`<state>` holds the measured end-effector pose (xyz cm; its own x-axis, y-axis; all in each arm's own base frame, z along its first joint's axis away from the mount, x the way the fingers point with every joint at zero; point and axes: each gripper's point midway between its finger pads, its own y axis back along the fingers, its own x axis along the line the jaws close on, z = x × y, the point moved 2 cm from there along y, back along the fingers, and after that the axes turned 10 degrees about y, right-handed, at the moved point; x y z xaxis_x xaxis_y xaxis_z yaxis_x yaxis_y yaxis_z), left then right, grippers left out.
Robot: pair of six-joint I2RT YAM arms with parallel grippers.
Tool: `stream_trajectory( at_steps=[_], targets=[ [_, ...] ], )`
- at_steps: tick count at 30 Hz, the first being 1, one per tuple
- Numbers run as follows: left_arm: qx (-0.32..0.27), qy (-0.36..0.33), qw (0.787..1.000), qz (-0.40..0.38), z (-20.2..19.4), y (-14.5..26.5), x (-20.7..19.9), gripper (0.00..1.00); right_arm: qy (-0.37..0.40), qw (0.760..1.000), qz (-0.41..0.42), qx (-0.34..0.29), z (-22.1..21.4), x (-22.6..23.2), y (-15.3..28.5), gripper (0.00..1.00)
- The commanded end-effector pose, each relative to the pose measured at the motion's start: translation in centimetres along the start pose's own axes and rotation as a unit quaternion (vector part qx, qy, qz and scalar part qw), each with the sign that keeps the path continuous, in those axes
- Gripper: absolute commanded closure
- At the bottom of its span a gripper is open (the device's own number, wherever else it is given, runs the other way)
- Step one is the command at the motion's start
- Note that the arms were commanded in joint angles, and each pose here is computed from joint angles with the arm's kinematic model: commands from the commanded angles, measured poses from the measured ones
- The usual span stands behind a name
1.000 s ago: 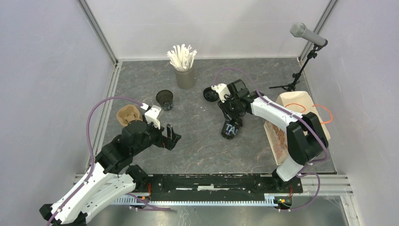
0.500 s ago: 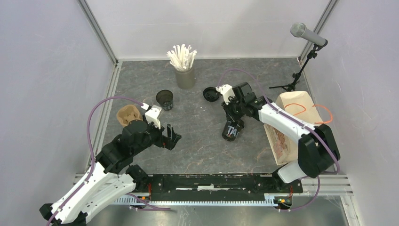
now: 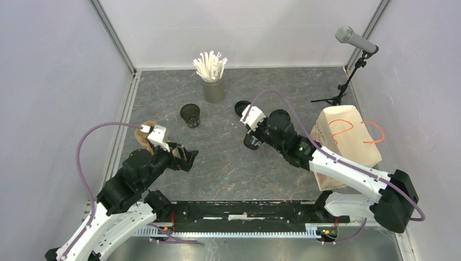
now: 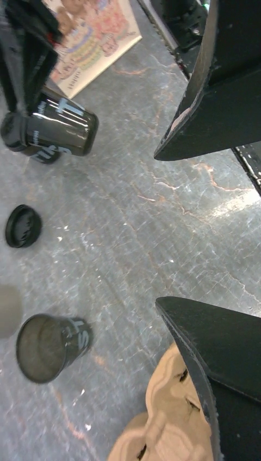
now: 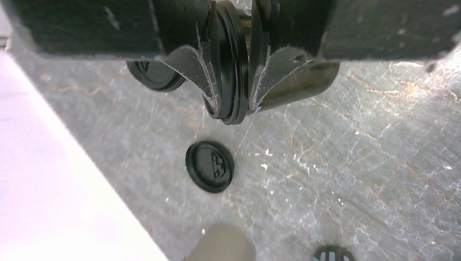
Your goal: Pack the takeout coffee
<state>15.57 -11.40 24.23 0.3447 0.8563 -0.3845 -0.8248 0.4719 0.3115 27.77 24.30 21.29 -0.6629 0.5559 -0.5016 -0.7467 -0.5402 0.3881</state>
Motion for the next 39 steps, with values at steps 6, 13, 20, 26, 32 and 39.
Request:
stream_trajectory(
  at_steps=[6, 13, 20, 26, 32, 39],
  targets=[
    [-0.112, 0.016, 0.993, 0.032, 3.3, 2.8, 1.7, 0.00, 0.190, 0.966, -0.170, -0.033, 1.5, 0.1, 0.8, 0.77],
    [-0.109, 0.017, 0.993, 0.030, 3.3, 2.8, 1.6, 0.00, 0.271, 0.936, -0.222, 0.018, -0.3, 2.3, 0.2, 0.79],
    [-0.110, 0.019, 0.993, 0.028, 3.3, 2.9, 1.6, 0.00, 0.314, 0.910, -0.262, 0.076, -2.1, 3.5, -1.4, 0.78],
    [-0.107, 0.018, 0.994, 0.029, 3.3, 2.8, 1.6, 0.00, 0.318, 0.905, -0.269, 0.085, -2.7, 4.3, -2.7, 0.76],
    [-0.107, 0.019, 0.994, 0.031, 3.2, 2.7, 1.7, 0.00, 0.306, 0.914, -0.254, 0.082, -3.2, 5.1, -4.3, 0.75],
    [-0.105, 0.019, 0.994, 0.035, 3.1, 2.6, 1.7, 0.00, 0.290, 0.918, -0.253, 0.090, -4.4, 4.3, -6.0, 0.75]
  ],
)
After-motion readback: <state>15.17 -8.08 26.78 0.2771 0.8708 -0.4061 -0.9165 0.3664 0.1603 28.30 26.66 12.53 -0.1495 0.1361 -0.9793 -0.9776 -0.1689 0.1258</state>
